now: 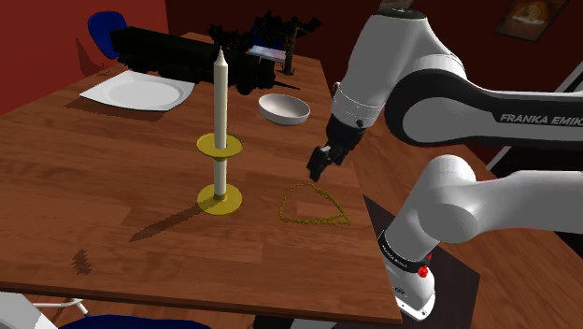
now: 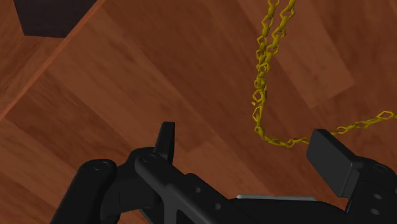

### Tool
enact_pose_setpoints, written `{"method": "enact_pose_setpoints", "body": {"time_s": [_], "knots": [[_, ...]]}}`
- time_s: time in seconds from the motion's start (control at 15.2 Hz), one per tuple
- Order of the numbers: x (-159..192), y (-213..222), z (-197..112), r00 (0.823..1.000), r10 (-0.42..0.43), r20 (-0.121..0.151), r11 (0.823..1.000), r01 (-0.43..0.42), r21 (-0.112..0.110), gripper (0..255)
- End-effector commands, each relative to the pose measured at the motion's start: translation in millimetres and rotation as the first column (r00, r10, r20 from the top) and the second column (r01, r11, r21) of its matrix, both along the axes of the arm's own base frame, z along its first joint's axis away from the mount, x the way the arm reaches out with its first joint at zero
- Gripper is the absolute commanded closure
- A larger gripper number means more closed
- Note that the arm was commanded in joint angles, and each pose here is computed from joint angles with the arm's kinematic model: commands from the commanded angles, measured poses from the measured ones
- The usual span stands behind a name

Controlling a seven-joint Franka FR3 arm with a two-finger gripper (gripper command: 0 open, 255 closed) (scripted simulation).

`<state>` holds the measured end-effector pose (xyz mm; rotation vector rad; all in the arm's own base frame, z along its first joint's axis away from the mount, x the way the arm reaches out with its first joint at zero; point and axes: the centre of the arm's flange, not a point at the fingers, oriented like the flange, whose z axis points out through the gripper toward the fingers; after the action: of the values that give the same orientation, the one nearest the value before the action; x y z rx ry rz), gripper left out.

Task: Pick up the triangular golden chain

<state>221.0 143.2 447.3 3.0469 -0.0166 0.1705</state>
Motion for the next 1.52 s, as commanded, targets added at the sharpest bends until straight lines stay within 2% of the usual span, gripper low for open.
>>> {"method": "enact_pose_setpoints", "body": {"time_s": [0.0, 0.59, 0.66, 1.25, 1.45], "knots": [[-13, 16, -12, 1.0, -0.001, 0.018, 1.0, 0.001, 0.003, 0], [-13, 16, -52, 1.0, -0.001, 0.018, 1.0, 0.001, 0.003, 0], [-13, 15, -52, 1.0, -0.001, 0.018, 1.0, 0.001, 0.003, 255], [-13, 16, -52, 1.0, -0.001, 0.018, 1.0, 0.001, 0.003, 255], [-13, 16, -36, 1.0, -0.001, 0.018, 1.0, 0.001, 0.003, 255]]}}
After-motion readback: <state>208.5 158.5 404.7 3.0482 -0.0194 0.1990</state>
